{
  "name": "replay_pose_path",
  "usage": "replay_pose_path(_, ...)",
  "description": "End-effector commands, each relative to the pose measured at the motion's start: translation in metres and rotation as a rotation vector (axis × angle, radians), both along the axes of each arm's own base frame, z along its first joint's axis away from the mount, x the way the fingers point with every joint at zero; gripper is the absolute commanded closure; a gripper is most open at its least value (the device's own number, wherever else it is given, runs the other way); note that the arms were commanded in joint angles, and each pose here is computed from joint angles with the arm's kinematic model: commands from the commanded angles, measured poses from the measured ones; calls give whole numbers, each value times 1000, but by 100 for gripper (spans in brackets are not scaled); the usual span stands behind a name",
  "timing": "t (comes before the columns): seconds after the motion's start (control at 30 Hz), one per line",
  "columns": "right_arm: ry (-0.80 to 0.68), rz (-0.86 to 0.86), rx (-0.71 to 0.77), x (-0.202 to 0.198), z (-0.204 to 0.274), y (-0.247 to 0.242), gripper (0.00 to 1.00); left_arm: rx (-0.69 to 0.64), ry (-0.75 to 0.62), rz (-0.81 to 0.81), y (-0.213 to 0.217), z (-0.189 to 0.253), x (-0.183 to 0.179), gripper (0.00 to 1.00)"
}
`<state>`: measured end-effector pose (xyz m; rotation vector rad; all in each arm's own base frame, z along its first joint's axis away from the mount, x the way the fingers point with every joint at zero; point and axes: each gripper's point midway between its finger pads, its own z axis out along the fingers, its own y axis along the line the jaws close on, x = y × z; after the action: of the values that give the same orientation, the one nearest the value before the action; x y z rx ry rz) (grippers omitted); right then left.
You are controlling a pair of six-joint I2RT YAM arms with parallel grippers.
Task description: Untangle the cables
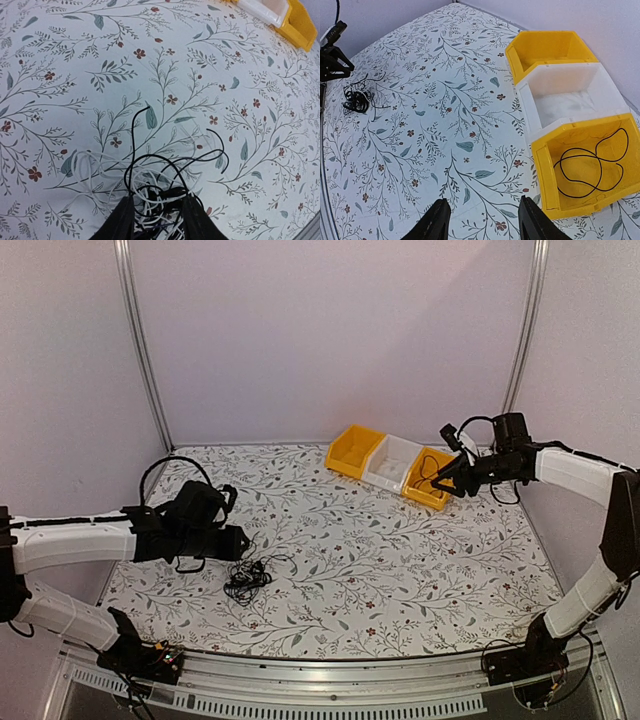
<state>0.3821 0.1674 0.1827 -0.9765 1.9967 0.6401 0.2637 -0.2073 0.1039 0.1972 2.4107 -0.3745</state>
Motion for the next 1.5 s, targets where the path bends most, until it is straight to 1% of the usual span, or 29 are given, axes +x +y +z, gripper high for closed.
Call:
replay_pose_path(0.0,6,72,49,-2,-1,12,50,1,86,37,8,-8,4,72)
replay_pose_path(0.07,10,80,57,-4,-2,13,50,-42,138,17,0,-10,3,71)
replay_pose_path(0.2,9,85,53,-5,-2,13,50,-86,180,4,-11,-8,1,62)
replay_pose_path(0.4,5,85,42,-4,-3,12,50,-78,226,-51,-23,-19,0,62)
replay_pose_path(0.5,14,86,44,-4,-5,12,51,-59,256,-73,-27,-28,1,65)
replay_pose_path(0.6,27,90,44,-4,-9,13,51,-32,276,-81,-30,-35,3,71)
replay_pose_path(0.67,28,92,45,-4,-10,13,52,-15,259,-84,-30,-32,8,78)
replay_pose_path(0.73,28,92,47,-4,-9,13,52,-4,204,-74,-28,-18,18,84)
replay_pose_path(0.77,27,94,50,-4,-9,14,52,-18,171,-84,-31,-7,21,86)
replay_pose_path(0.8,28,97,57,-5,-8,15,53,-24,118,-77,-30,7,28,89)
replay_pose_path(0.87,24,110,70,-7,-6,21,55,-66,17,-106,-34,37,34,99)
replay_pose_path(0.9,27,121,71,-9,-6,27,57,-101,-36,-129,-38,54,34,100)
replay_pose_path(1.0,13,187,38,-19,-3,59,68,-190,-187,-159,-40,103,34,100)
replay_pose_path(1.03,10,223,27,-25,-2,75,68,-222,-244,-164,-37,123,32,100)
replay_pose_path(1.13,-43,338,-11,-45,10,124,69,-267,-347,-170,-30,160,25,100)
replay_pose_path(1.17,-70,373,-21,-51,16,141,67,-276,-376,-164,-26,171,24,100)
replay_pose_path(1.27,-154,483,-34,-77,33,197,53,-310,-440,-160,-20,198,19,100)
replay_pose_path(1.3,-184,509,-18,-84,43,213,50,-322,-454,-157,-19,206,18,100)
replay_pose_path(1.4,-248,571,67,-102,77,256,33,-363,-483,-144,-17,225,15,100)
replay_pose_path(1.43,-256,575,101,-104,93,271,29,-380,-491,-143,-17,230,15,100)
replay_pose_path(1.47,-245,576,107,-104,92,286,26,-396,-496,-146,-18,236,14,100)
